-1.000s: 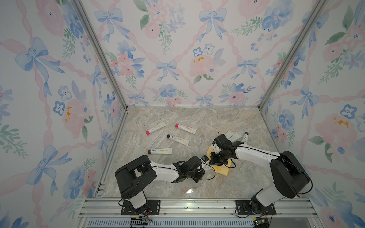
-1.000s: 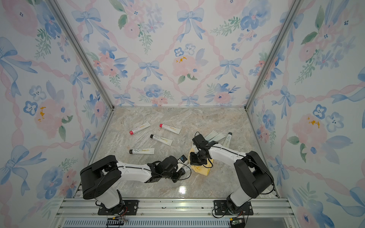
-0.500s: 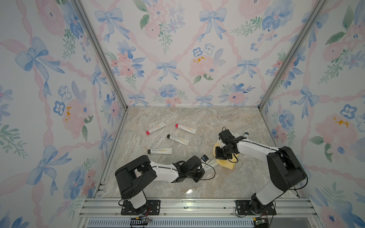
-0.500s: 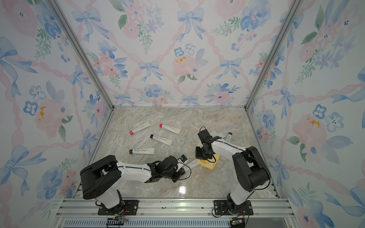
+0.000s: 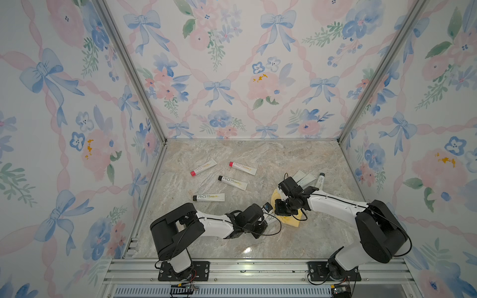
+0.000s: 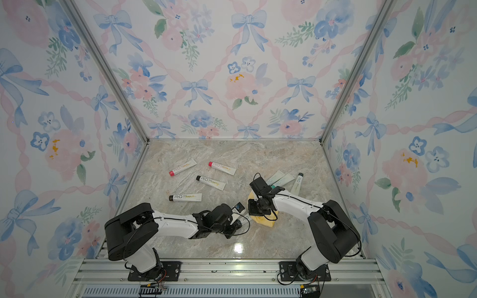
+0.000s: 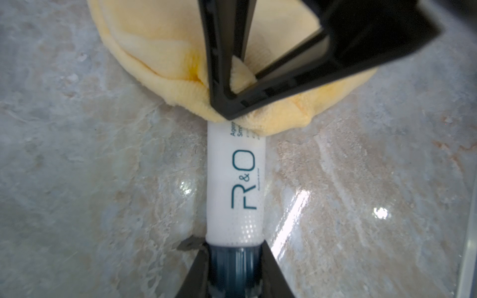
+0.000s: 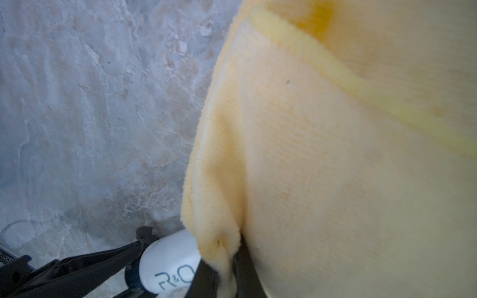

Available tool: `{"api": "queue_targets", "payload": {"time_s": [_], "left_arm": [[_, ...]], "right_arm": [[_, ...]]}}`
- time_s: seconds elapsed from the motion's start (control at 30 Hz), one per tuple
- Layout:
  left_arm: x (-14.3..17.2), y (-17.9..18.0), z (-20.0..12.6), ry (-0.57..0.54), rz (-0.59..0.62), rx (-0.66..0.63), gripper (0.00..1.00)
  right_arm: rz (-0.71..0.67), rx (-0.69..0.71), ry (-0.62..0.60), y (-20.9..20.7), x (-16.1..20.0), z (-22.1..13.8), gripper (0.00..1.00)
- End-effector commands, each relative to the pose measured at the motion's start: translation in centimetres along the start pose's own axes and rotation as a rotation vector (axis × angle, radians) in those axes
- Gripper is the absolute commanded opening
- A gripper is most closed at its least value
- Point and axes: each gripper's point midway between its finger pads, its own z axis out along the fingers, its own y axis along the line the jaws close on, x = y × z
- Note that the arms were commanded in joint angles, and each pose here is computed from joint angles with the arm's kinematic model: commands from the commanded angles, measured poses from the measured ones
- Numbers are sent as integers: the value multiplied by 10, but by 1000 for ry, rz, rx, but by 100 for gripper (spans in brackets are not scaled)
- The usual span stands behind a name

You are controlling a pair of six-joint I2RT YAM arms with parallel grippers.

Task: Wipe the surface of the toothpaste tube
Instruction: Wipe the dirt from the toothpaste tube.

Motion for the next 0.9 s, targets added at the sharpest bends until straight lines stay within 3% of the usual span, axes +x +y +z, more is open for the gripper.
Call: {"api": "queue_targets", "payload": {"time_s": [0.0, 0.2, 0.4, 0.53, 0.87], "left_arm": [[18, 3, 2, 62, 5, -19, 25], [19, 4, 0, 60, 3, -23, 26], [20, 4, -1, 60, 1, -27, 26], [20, 4, 0, 63, 2, -25, 26], [19, 4, 0, 61, 2, -26, 25]], "right_arm": [[52, 28, 149, -19, 39, 12, 13], [81, 220, 86, -76, 18, 1, 13], [90, 282, 76, -98, 10, -4, 13], [86, 225, 81, -83, 12, 0, 13], [-3, -13, 145, 4, 34, 3, 13]]}}
